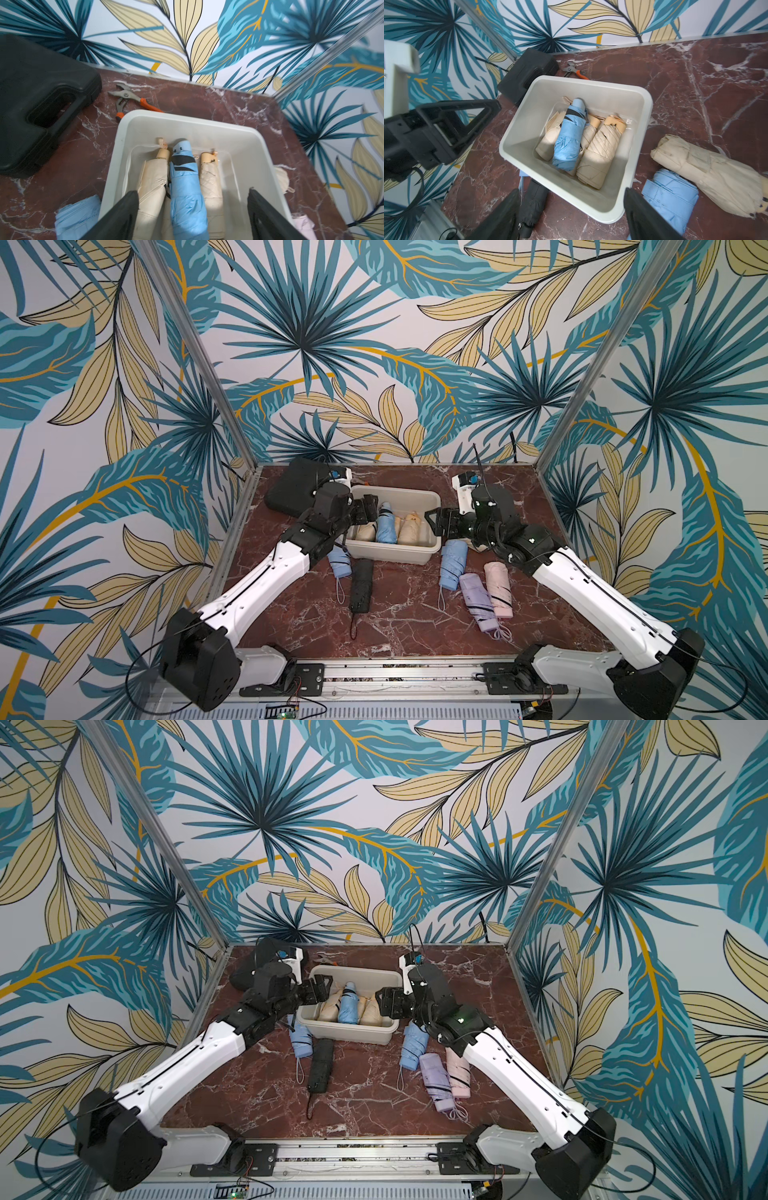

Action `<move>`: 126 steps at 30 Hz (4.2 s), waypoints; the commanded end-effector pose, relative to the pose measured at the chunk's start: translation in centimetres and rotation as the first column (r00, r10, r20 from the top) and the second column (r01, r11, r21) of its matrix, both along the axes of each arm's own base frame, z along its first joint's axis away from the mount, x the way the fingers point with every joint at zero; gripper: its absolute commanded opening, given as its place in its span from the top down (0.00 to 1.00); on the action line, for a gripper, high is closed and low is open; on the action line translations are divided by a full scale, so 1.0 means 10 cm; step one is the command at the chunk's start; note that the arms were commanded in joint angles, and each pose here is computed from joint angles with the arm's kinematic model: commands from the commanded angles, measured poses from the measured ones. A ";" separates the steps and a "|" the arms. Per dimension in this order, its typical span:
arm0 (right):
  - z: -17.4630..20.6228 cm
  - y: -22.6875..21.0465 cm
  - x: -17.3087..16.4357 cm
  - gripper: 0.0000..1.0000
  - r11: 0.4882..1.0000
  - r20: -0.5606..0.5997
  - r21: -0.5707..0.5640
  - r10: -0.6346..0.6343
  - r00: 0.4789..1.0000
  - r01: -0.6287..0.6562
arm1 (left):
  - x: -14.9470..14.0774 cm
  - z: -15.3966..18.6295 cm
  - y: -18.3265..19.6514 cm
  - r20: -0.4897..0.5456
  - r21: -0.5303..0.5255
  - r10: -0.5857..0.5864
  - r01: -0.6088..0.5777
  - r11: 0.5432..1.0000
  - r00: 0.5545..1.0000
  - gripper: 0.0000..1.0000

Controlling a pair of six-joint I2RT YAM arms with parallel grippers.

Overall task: Put the umbrella into the storage box
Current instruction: Place the umbrella in the storage box, then pick up the umbrella from the center of the board.

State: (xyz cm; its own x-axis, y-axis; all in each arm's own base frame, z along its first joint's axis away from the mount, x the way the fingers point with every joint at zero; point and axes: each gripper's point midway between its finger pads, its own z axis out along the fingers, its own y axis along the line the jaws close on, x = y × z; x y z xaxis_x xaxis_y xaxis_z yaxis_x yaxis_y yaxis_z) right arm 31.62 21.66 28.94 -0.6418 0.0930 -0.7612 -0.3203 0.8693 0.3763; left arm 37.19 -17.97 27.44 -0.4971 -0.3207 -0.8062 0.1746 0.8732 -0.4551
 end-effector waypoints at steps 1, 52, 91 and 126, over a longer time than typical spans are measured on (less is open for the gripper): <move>-0.04 0.18 -0.16 0.22 0.991 -0.006 0.022 0.129 0.992 -0.129 | -0.08 0.20 0.15 0.081 -0.088 0.055 -0.048 0.995 0.995 0.14; -0.26 1.19 -0.19 0.22 0.931 0.083 -0.030 0.365 0.927 -0.364 | 0.16 -2.15 0.99 -0.537 -0.218 -0.022 -0.114 0.969 0.843 0.28; 0.21 1.28 -0.18 0.21 0.922 0.180 0.059 0.366 0.913 -0.382 | -0.56 -0.28 1.19 0.035 0.016 -0.017 0.017 1.000 0.999 1.00; 0.25 1.98 -0.19 0.18 0.649 0.256 0.670 0.253 0.933 -0.360 | -0.52 0.90 1.07 0.274 -0.778 0.235 0.071 0.624 0.933 1.00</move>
